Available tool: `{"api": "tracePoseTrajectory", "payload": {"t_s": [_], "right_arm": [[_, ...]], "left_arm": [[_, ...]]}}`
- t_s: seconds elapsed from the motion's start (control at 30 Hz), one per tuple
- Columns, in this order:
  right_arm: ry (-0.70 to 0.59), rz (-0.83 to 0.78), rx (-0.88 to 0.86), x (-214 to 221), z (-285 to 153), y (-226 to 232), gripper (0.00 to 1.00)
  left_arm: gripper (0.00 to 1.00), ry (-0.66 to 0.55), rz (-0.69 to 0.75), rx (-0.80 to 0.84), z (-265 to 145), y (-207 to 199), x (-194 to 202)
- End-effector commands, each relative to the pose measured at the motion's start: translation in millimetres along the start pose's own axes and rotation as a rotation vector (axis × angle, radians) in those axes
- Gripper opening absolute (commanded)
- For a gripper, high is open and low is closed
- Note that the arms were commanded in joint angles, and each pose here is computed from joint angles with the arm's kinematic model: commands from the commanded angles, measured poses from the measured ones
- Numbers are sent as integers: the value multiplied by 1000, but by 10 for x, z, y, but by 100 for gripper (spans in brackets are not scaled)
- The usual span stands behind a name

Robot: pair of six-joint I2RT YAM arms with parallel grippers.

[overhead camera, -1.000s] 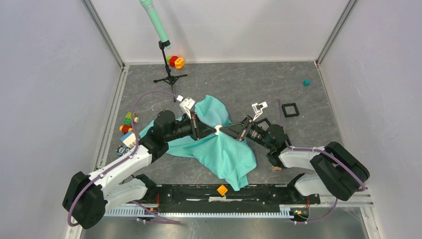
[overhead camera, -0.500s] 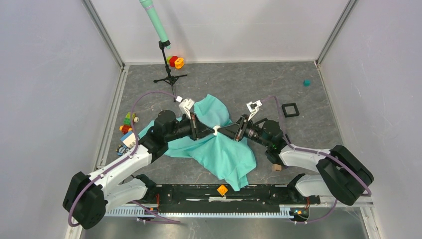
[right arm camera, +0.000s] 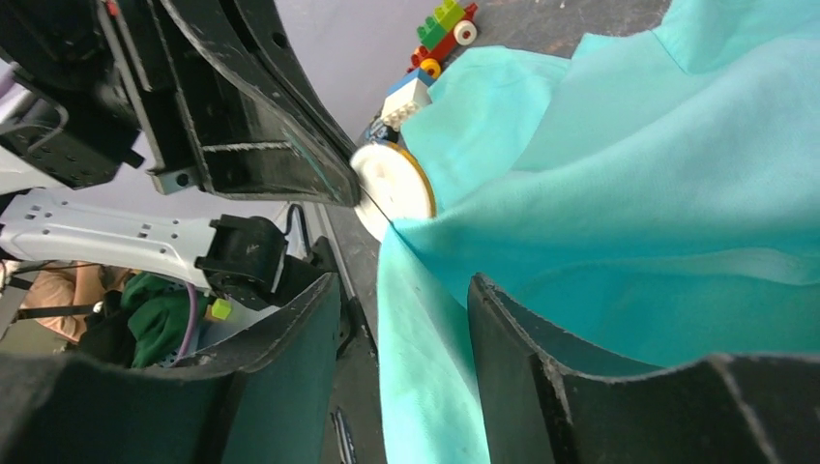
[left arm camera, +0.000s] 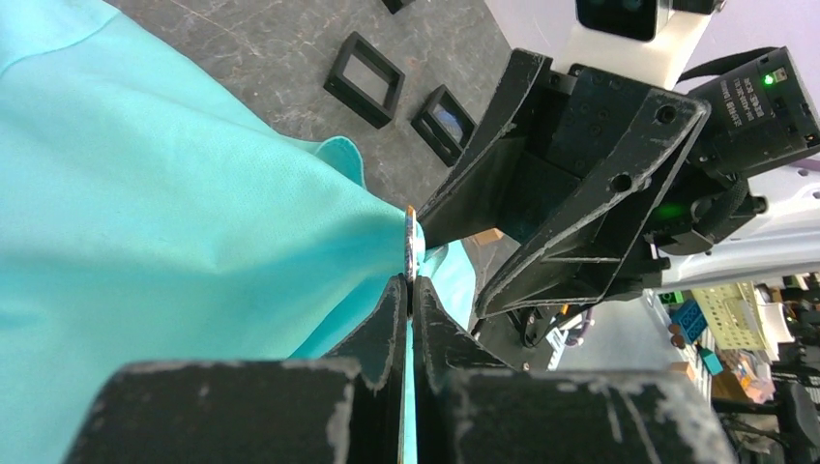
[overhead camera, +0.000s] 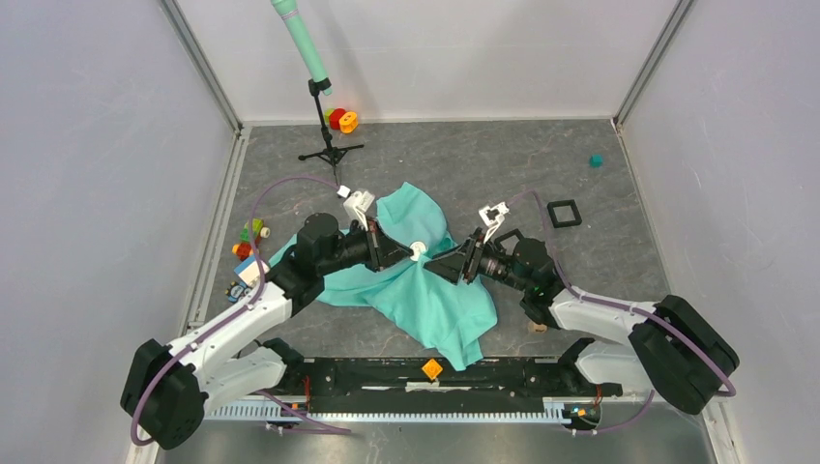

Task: Remove the brooch from the garment
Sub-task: Remove the brooch from the clothes.

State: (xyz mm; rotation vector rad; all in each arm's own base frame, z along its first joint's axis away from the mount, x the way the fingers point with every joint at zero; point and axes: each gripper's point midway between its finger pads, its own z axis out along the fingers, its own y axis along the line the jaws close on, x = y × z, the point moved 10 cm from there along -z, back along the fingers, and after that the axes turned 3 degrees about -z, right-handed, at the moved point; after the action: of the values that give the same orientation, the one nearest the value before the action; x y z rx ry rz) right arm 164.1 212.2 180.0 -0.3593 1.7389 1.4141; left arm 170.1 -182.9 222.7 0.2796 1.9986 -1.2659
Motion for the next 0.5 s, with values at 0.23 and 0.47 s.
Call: {"api": "tracePoseTrajectory", "payload": {"t_s": [0.23, 0.47], "right_arm": [[40, -40, 40, -7, 48, -77, 4], [10, -90, 64, -353, 222, -50, 0]], "left_arm": [[2, -5, 56, -158, -6, 72, -121], [2, 214, 61, -334, 43, 280, 191]]}}
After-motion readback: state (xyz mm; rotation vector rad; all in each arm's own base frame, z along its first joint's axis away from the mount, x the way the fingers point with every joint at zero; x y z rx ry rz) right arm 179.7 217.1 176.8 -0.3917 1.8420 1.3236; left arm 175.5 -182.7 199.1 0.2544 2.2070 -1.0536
